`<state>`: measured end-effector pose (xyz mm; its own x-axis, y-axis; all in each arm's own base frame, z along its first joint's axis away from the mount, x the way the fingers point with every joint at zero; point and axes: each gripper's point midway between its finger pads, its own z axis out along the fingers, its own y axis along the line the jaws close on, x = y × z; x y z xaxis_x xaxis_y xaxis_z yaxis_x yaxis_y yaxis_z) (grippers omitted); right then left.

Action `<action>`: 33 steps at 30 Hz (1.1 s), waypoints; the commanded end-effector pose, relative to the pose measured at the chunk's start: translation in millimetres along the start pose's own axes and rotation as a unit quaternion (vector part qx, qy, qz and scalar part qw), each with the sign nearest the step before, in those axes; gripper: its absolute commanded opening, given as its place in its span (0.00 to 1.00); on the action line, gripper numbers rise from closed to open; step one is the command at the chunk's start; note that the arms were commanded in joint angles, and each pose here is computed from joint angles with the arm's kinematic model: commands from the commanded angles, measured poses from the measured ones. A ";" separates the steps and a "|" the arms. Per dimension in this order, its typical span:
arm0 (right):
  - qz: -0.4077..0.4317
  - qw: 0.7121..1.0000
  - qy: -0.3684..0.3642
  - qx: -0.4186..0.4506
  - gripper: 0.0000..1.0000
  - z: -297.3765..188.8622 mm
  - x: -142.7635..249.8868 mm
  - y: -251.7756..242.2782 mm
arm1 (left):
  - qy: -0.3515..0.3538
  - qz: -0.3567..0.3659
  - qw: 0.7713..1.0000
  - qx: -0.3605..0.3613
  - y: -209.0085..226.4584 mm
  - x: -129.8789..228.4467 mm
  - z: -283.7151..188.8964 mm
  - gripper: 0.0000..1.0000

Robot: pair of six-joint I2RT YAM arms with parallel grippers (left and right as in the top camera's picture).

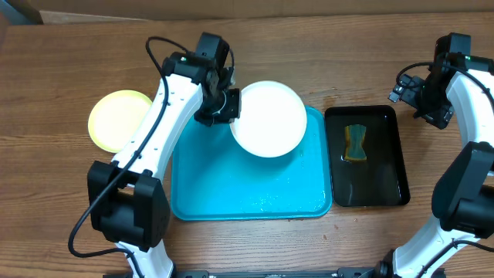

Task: Clean dirty plates on tray and stack at the side
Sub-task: 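Lift the white plate with the left gripper and swing it leftward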

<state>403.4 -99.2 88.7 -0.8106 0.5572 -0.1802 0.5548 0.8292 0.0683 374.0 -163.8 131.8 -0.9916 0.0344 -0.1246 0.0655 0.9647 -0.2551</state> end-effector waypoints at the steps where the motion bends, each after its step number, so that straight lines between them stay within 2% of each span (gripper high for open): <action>1: 0.003 1.000 -0.018 -0.003 1.00 -11.6 -6.2 -0.1 | -0.026 0.006 1.000 0.002 -21.6 -9.1 -12.0 0.04; 10: 0.003 1.000 -0.018 -0.003 1.00 -11.6 -6.2 -0.1 | -0.094 0.075 0.992 -0.029 -80.4 -13.3 -8.3 0.04; 17: 0.003 1.000 -0.018 -0.003 1.00 -11.6 -6.2 -0.1 | -0.164 0.142 0.974 -0.072 -126.9 -9.0 -7.9 0.04; 25: 0.004 1.000 -0.018 -0.003 1.00 -11.6 -6.2 -0.1 | -0.249 0.197 0.936 -0.150 -161.4 1.6 -19.7 0.04; 30: 0.003 1.000 -0.018 -0.003 1.00 -11.6 -6.2 -0.1 | -0.297 0.240 0.905 -0.186 -185.6 12.5 -30.9 0.04; 33: 0.003 1.000 -0.018 -0.003 1.00 -11.6 -6.2 -0.1 | -0.334 0.259 0.879 -0.220 -197.6 19.7 -42.8 0.04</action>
<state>403.4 -99.2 88.9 -0.8107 0.5569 -0.1806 0.5545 0.8294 0.0683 332.5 -343.2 190.8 -0.6443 0.4421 -0.6240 0.3713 0.8942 0.2501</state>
